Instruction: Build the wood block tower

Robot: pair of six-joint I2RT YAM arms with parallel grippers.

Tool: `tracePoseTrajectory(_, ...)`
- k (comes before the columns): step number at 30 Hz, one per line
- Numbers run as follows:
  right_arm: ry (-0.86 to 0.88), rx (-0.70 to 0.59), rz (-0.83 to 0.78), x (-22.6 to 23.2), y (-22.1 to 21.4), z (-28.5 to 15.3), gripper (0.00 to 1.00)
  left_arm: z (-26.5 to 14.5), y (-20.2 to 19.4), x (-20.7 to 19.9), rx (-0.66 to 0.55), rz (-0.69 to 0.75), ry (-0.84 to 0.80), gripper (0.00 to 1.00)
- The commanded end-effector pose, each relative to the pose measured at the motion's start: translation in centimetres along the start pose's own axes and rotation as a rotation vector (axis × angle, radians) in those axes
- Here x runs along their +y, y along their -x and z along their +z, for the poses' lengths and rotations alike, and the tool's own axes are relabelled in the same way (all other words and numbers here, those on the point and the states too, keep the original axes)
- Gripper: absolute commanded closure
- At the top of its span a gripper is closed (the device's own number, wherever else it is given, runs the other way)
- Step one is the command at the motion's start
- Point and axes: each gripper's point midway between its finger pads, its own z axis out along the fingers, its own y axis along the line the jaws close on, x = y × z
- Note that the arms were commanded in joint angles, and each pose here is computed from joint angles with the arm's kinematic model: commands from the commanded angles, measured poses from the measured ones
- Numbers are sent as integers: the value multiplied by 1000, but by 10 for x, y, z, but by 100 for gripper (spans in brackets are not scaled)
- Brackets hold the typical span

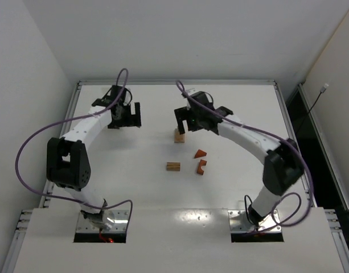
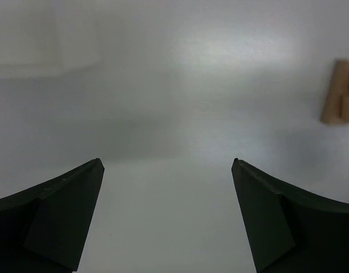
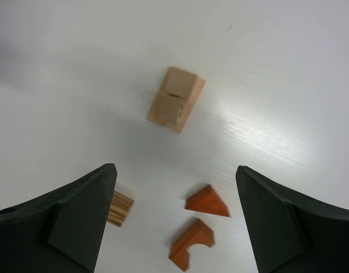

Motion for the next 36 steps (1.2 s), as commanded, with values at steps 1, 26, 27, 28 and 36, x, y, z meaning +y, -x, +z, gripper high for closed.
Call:
tracePoseTrajectory(1,-15,-242,-143,-24,51,-59,17,-32,-24,-53,-15,247,-268,6)
tracePoseTrajectory(26,-235,-172,-81,-218,-36,-159,20,-25,-194,-184,153,1668,-618,22)
tracePoseTrajectory(27,-241,-164,-71,-221,-39,-160,20,-18,-197,-181,180,1668,-626,23)
tracePoseTrajectory(28,-245,-166,-59,-225,-40,-162,20,-15,-199,-181,187,1682,-628,25)
tracePoseTrajectory(36,-258,-176,-6,-244,-30,-165,20,1,-207,-181,236,1691,-647,32)
